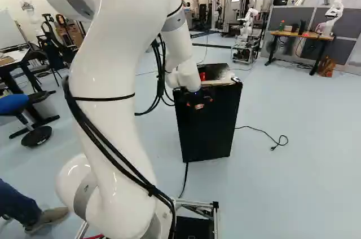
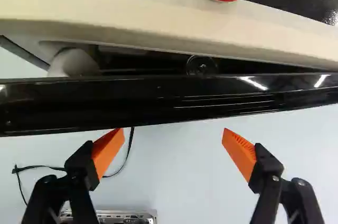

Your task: Grab a drink from the fridge

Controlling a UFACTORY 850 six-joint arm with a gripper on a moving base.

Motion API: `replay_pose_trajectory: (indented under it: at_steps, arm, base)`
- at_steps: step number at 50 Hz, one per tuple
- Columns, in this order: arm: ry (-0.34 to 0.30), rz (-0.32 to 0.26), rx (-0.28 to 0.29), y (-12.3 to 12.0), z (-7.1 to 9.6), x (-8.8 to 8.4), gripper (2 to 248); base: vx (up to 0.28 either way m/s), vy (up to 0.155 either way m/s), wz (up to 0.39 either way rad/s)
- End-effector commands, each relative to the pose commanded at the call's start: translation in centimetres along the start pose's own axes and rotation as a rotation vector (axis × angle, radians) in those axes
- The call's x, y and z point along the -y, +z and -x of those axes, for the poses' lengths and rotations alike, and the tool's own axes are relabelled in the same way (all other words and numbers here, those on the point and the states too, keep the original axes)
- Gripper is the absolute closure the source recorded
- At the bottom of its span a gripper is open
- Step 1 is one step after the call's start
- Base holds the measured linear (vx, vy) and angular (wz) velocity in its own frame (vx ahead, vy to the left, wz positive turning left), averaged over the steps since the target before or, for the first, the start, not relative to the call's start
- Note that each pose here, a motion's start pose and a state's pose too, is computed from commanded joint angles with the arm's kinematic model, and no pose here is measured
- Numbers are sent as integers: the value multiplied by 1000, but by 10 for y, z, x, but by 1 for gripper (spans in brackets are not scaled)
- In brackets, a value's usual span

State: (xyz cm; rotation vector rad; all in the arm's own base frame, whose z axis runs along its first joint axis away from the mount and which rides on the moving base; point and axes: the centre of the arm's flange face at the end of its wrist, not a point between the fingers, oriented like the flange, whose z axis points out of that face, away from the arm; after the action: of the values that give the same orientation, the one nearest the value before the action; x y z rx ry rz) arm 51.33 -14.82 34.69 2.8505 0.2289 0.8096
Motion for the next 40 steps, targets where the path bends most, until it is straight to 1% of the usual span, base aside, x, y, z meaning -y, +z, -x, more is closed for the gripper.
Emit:
replay_pose_trajectory:
  at_steps: [40]
  arm:
    - [-19, -8, -13, 8, -15, 7, 3]
  base:
    - [0, 0, 0]
